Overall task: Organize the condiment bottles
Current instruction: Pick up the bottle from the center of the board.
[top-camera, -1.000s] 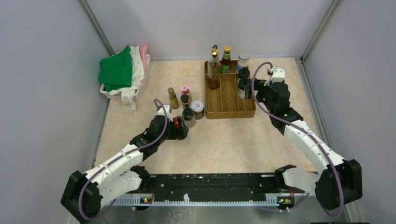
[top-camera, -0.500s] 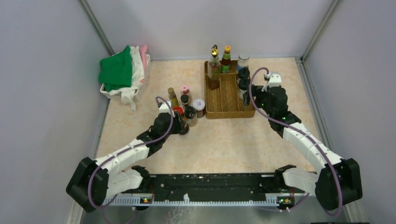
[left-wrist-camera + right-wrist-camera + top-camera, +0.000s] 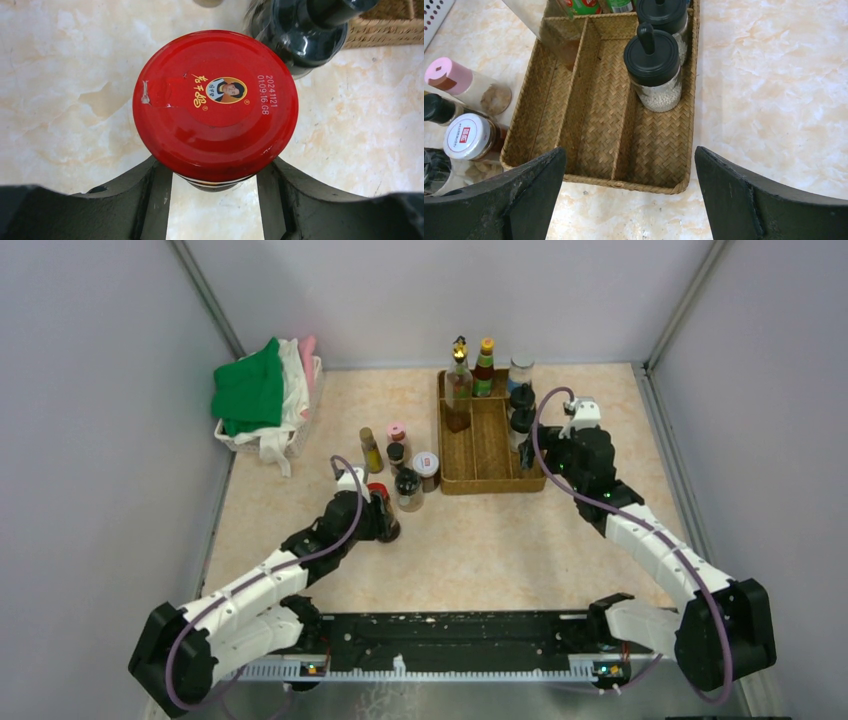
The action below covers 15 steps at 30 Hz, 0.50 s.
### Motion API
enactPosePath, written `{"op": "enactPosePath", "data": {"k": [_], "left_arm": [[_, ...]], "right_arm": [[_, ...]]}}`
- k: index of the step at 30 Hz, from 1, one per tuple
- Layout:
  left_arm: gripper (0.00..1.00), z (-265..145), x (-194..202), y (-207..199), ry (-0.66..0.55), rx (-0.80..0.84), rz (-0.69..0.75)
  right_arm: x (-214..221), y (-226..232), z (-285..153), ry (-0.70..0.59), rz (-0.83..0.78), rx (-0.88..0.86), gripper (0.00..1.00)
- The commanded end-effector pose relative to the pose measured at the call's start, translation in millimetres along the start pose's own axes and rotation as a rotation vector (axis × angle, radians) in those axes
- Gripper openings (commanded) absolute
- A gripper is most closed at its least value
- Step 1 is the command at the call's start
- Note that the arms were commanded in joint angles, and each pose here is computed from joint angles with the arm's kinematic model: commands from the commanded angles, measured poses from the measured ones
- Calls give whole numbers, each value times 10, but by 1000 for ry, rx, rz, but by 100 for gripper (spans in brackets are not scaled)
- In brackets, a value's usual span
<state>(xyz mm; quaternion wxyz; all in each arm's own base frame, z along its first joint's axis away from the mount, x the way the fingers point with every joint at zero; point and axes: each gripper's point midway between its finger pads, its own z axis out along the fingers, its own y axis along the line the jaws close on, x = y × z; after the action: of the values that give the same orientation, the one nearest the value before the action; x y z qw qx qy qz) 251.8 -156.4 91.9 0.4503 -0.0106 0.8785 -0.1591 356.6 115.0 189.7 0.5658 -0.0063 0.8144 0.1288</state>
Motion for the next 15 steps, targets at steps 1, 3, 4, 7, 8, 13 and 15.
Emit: {"op": "enactPosePath", "data": {"k": [1,3,4,7,8,13,15], "left_arm": [[0,-169,-261,-102,-71,28,-17],[0,-226,-343,-159,-93,50,-9],[0,-254,-388,-188,-107,63,-7],[0,-307,-498,-302,-151,123,19],[0,-319,-536,-356,-165,149,27],[0,-411,-766,-790,-222,351,95],[0,-451,-823,-1028,-206,451,128]], "right_arm": [[-111,87,-39,-48,14,-36,99],[-108,97,-45,-46,17,-40,99],[-106,99,-47,-47,21,-42,99],[-101,104,-51,-47,27,-45,99],[-92,108,-51,-46,29,-48,99],[-67,99,-53,-42,31,-45,99],[-67,95,-49,-41,32,-42,99]]}}
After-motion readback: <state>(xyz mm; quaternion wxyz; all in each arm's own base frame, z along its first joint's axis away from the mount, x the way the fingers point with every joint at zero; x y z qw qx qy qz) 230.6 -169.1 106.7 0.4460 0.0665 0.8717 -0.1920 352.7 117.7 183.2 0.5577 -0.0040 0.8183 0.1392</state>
